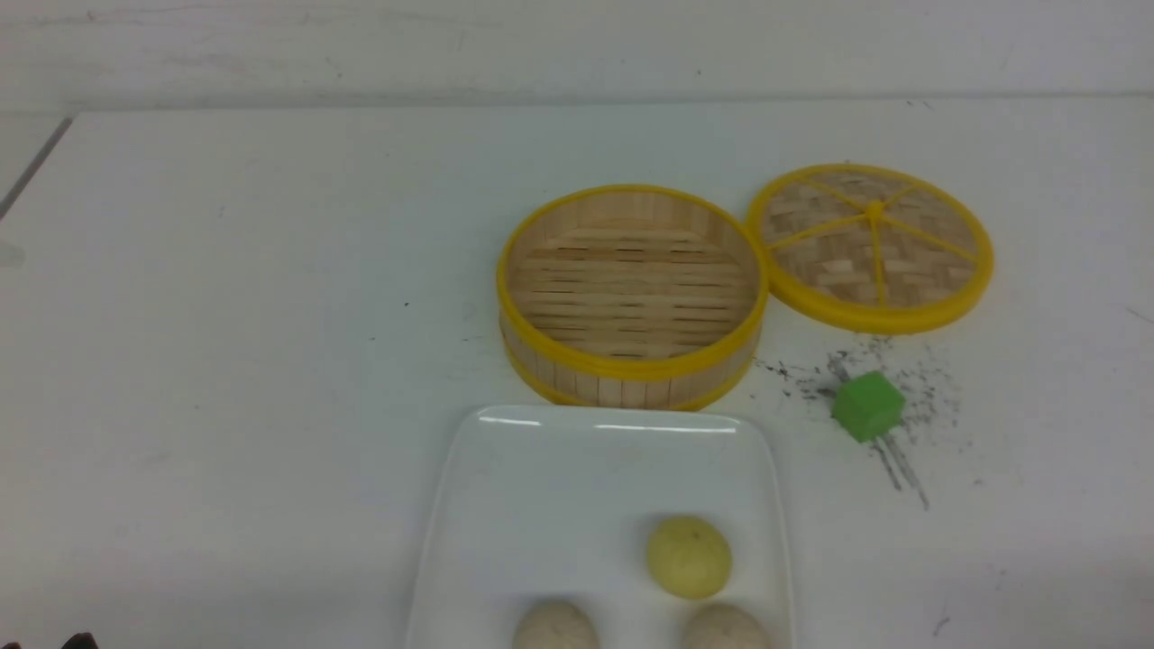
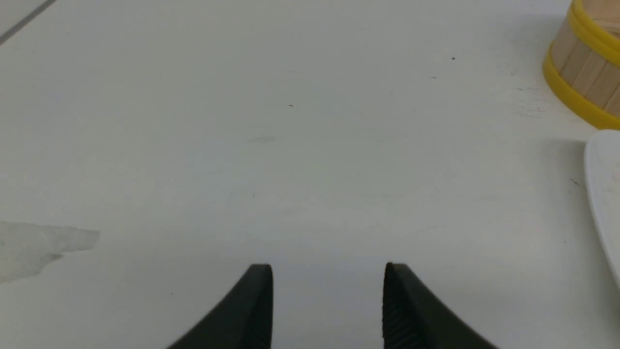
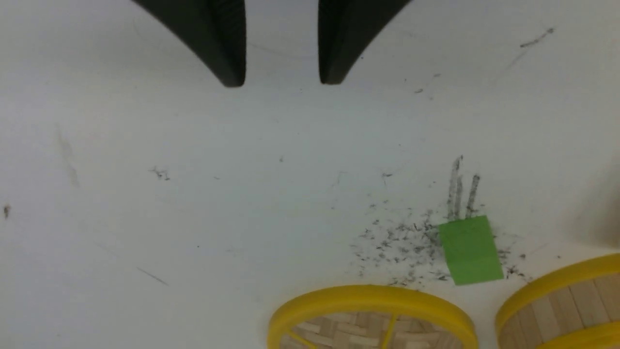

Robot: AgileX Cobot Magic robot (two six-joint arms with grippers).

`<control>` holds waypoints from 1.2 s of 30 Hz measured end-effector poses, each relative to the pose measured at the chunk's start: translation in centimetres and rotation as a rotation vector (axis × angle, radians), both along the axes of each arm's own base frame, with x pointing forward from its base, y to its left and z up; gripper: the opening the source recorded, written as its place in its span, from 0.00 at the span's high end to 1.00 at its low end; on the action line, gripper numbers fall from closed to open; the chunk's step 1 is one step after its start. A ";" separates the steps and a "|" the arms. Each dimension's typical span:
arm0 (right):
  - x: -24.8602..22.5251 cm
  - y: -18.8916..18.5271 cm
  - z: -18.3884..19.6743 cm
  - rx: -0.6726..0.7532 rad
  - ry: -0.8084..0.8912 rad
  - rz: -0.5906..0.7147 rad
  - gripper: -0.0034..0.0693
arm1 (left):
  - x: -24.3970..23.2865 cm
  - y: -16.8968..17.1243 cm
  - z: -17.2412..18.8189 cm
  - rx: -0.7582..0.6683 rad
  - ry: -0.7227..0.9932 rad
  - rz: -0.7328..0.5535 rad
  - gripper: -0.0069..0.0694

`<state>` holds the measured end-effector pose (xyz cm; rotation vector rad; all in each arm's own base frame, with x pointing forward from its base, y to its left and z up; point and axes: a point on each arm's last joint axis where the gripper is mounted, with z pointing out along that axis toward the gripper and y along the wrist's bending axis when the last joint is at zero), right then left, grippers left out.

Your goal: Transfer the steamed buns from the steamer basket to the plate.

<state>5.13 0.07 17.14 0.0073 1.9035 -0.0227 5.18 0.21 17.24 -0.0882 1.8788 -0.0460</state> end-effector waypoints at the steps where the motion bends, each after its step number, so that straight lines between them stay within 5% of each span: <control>1: 0.0 -0.1 0.0 0.024 -0.002 -0.017 0.62 | 0.0 0.0 0.0 0.000 0.000 0.000 0.47; 9: 0.0 -0.7 0.1 0.128 -0.015 -0.126 0.62 | 0.0 0.0 0.0 0.001 -0.001 0.000 0.47; 36: 0.0 -0.7 0.0 0.134 -0.017 -0.132 0.62 | 0.0 0.0 0.0 0.001 -0.001 0.000 0.47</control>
